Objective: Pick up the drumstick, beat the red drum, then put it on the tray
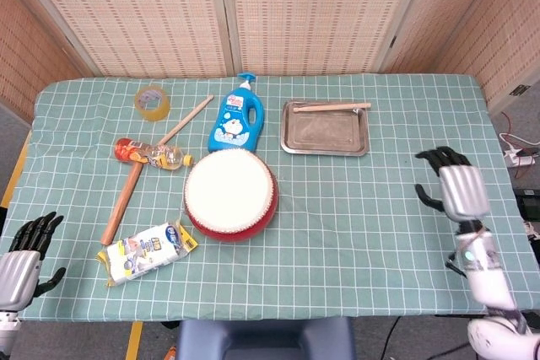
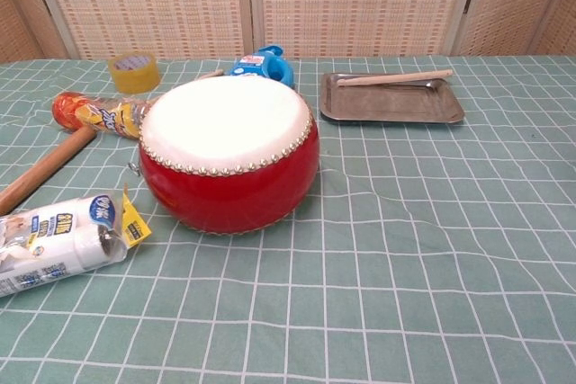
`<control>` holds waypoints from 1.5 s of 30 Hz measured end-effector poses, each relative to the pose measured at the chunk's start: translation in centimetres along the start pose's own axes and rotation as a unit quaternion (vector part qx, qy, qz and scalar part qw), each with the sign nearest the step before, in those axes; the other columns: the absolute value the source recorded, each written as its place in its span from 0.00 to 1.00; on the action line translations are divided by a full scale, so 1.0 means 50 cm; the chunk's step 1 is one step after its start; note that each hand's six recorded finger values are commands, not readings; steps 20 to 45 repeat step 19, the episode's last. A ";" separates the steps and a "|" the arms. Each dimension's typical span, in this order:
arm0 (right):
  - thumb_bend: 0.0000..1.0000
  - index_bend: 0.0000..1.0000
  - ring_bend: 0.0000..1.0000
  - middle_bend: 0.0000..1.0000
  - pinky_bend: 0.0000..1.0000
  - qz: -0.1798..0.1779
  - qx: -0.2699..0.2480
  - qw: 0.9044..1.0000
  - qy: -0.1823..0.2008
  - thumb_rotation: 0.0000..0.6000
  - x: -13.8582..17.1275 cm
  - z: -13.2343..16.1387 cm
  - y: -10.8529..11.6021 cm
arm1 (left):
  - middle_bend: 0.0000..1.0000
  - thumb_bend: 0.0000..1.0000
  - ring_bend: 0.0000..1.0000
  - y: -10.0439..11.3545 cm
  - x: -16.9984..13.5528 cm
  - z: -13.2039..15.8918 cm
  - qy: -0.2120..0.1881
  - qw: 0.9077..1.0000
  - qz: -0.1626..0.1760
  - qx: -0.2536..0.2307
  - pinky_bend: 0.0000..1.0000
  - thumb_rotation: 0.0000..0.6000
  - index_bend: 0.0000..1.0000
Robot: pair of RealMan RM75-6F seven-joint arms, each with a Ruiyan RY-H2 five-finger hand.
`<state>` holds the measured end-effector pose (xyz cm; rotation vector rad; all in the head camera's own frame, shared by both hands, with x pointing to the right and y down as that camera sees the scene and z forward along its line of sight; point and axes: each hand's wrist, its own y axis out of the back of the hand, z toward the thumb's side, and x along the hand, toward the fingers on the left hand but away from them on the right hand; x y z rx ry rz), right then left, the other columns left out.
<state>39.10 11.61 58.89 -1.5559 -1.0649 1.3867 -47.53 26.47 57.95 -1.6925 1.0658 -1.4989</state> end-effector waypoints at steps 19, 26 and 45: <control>0.34 0.21 0.08 0.28 0.16 -0.011 -0.064 0.997 -0.038 1.00 0.277 -0.045 0.017 | 0.00 0.23 0.00 0.030 0.004 0.009 0.026 0.998 0.059 0.001 0.00 1.00 0.06; 0.34 0.21 0.08 0.28 0.16 -0.011 -0.064 0.997 -0.038 1.00 0.277 -0.045 0.017 | 0.00 0.23 0.00 0.030 0.004 0.009 0.026 0.998 0.059 0.001 0.00 1.00 0.06; 0.34 0.21 0.08 0.28 0.16 -0.011 -0.064 0.997 -0.038 1.00 0.277 -0.045 0.017 | 0.00 0.23 0.00 0.030 0.004 0.009 0.026 0.998 0.059 0.001 0.00 1.00 0.06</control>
